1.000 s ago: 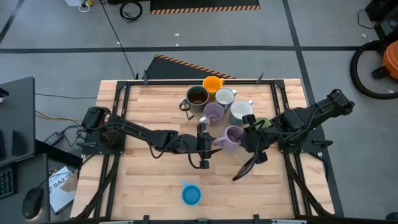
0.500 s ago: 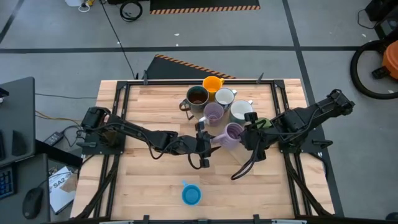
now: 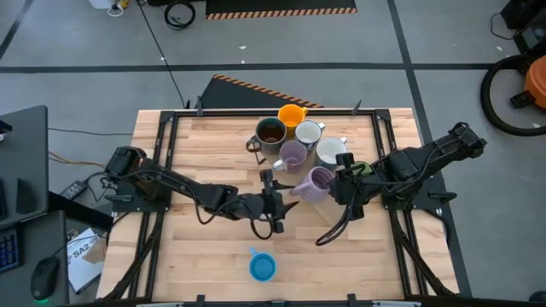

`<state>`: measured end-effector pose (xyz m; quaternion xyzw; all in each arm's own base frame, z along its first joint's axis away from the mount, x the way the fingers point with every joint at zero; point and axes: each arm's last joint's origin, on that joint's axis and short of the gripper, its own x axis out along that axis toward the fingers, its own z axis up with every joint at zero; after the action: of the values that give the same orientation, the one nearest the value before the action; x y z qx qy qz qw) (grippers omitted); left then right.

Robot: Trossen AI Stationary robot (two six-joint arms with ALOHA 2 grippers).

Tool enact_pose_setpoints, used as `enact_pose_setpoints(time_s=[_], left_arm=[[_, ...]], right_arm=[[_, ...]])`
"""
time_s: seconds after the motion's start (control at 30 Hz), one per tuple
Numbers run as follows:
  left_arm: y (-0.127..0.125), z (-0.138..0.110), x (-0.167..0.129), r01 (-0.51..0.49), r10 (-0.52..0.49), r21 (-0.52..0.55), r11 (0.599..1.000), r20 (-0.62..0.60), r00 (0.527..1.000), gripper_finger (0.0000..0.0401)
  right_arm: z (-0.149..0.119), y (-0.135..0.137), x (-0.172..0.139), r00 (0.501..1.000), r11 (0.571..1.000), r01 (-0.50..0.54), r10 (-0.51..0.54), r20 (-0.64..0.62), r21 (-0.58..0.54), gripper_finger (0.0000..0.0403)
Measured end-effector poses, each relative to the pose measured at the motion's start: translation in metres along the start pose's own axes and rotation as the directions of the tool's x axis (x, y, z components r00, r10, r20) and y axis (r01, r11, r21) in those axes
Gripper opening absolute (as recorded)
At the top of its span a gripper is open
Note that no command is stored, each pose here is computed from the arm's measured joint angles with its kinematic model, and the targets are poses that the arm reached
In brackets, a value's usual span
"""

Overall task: Place coffee mugs
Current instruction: Put the purple mug on the shelf

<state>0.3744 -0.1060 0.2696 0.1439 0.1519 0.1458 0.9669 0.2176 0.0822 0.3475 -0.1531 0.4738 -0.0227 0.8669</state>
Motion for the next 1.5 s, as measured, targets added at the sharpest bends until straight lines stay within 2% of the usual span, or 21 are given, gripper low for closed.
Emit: enact_pose_setpoints(time_s=[0.13,0.37,0.57,0.93,1.1,1.5], left_arm=[[0.0035,-0.0069,0.0034,0.006,-0.008,-0.033,0.999,-0.054,0.998,0.0212],[-0.0042,-0.0026,-0.0032,-0.030,0.030,0.000,1.000,-0.027,0.999,0.0208],[-0.0016,-0.0052,-0.0014,-0.042,0.041,-0.019,0.999,-0.048,0.998,0.0208],[0.0017,-0.0070,0.0017,-0.015,0.011,-0.060,0.998,-0.059,0.998,0.0208],[0.0017,-0.0075,0.0017,-0.015,0.011,-0.071,0.997,-0.063,0.998,0.0208],[-0.0017,-0.0071,0.0000,0.016,-0.021,-0.083,0.996,-0.059,0.998,0.0208]], right_arm=[[0.0001,-0.0001,0.0000,1.000,1.000,0.004,-0.004,0.001,0.001,0.0129],[-0.0002,0.0003,0.0000,1.000,1.000,-0.005,0.005,-0.002,-0.016,0.0129],[-0.0003,0.0001,0.0000,1.000,1.000,0.002,-0.002,-0.002,-0.023,0.0140],[0.0001,0.0008,0.0000,1.000,0.999,-0.016,0.016,0.001,-0.030,0.0175],[0.0009,-0.0001,-0.0001,1.000,0.999,0.018,-0.017,0.011,-0.040,0.0177],[0.0049,0.0003,-0.0002,0.999,0.998,0.016,-0.013,0.050,-0.066,0.0177]])
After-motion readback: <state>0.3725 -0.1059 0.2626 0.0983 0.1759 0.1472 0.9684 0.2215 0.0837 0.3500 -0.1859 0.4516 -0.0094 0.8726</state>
